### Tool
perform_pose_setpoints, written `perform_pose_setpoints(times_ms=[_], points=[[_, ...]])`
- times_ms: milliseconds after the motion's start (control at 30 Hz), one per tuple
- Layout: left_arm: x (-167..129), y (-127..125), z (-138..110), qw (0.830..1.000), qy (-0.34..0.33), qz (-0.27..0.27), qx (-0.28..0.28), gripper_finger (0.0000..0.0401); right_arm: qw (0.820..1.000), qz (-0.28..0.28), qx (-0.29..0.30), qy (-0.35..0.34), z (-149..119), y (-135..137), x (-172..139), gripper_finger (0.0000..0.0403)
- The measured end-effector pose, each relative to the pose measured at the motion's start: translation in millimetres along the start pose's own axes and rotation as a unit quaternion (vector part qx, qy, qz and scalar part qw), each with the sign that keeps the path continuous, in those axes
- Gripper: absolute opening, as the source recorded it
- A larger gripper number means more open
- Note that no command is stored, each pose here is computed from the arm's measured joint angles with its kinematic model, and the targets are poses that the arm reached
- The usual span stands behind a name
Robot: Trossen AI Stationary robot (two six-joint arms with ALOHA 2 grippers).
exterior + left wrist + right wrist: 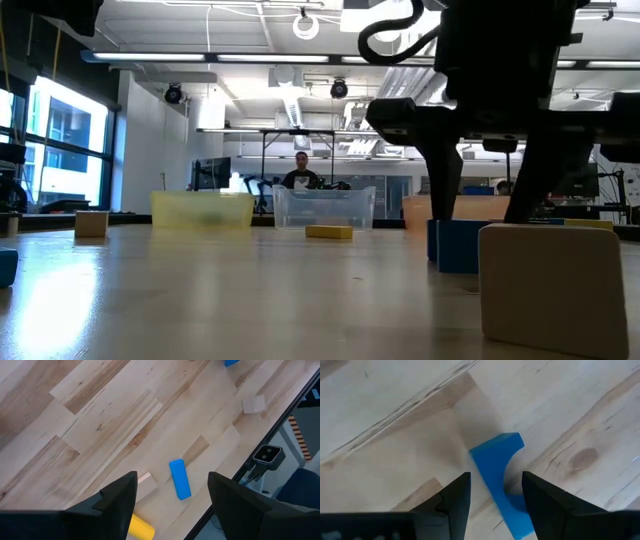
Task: Sort & place blocks by color
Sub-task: Put the blue block into the yellow bin
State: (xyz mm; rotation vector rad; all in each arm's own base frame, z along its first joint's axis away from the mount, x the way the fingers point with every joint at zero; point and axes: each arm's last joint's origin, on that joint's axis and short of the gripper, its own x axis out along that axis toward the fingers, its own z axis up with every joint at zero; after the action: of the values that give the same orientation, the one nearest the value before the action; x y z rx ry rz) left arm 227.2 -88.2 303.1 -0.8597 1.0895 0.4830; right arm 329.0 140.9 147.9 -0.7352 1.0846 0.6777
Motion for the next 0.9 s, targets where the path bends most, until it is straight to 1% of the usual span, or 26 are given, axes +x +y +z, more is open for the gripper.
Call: perform_pose_setpoints(times_ms=[100, 167, 233, 300, 367, 400, 433, 567, 700, 767, 900], points=[[0.0, 0.0, 0.0, 1.000, 0.000, 0.000, 0.000, 0.0234, 1.000, -0.002, 0.000, 0.001, 0.1, 0.1, 0.0, 0.0156], [0.0, 0.1, 0.2, 1.000, -0.004, 0.001, 0.000, 0.0234, 1.000, -0.002, 0.002, 0.002, 0.0, 0.1, 0.0, 0.0137], [0.0, 0.2, 0.6, 1.000, -0.010, 0.003, 0.000, 0.0234, 1.000, -0.002, 0.002, 0.002, -0.1, 0.2, 0.0, 0.0109], [0.1, 0.2, 0.8, 1.000, -0.014, 0.004, 0.000, 0.0234, 1.000, -0.001, 0.004, 0.002, -0.1, 0.2, 0.0, 0.0071], [0.0, 0.3, 0.9, 1.000, -0.015, 0.005, 0.000, 0.0234, 1.000, -0.002, 0.019, 0.002, -0.1, 0.2, -0.1, 0.0030], [0.0, 0.3, 0.9, 1.000, -0.015, 0.005, 0.000, 0.0234, 1.000, -0.003, 0.029, 0.002, -0.1, 0.1, -0.1, 0.0018], [0.1, 0.3, 1.0, 1.000, -0.015, 0.005, 0.003, 0.0234, 0.999, -0.003, 0.033, 0.002, -0.2, 0.0, -0.2, 0.0013], [0.0, 0.6, 1.7, 1.000, -0.024, 0.008, 0.017, 0.0234, 0.998, -0.007, 0.058, 0.004, -0.3, -0.3, -0.3, 0.0028], [0.0, 1.1, 3.4, 0.999, -0.042, 0.014, 0.021, 0.0234, 0.996, -0.008, 0.087, 0.004, -2.3, -3.8, -0.6, 0.0010], [0.1, 1.8, 5.4, 0.998, -0.048, 0.017, 0.028, 0.0234, 0.994, -0.011, 0.105, 0.003, -3.9, -6.6, -0.6, 0.0010], [0.6, 4.2, 12.3, 0.998, -0.055, 0.023, 0.037, 0.0234, 0.989, -0.034, 0.143, 0.009, -6.9, -16.8, -2.7, 0.0012]])
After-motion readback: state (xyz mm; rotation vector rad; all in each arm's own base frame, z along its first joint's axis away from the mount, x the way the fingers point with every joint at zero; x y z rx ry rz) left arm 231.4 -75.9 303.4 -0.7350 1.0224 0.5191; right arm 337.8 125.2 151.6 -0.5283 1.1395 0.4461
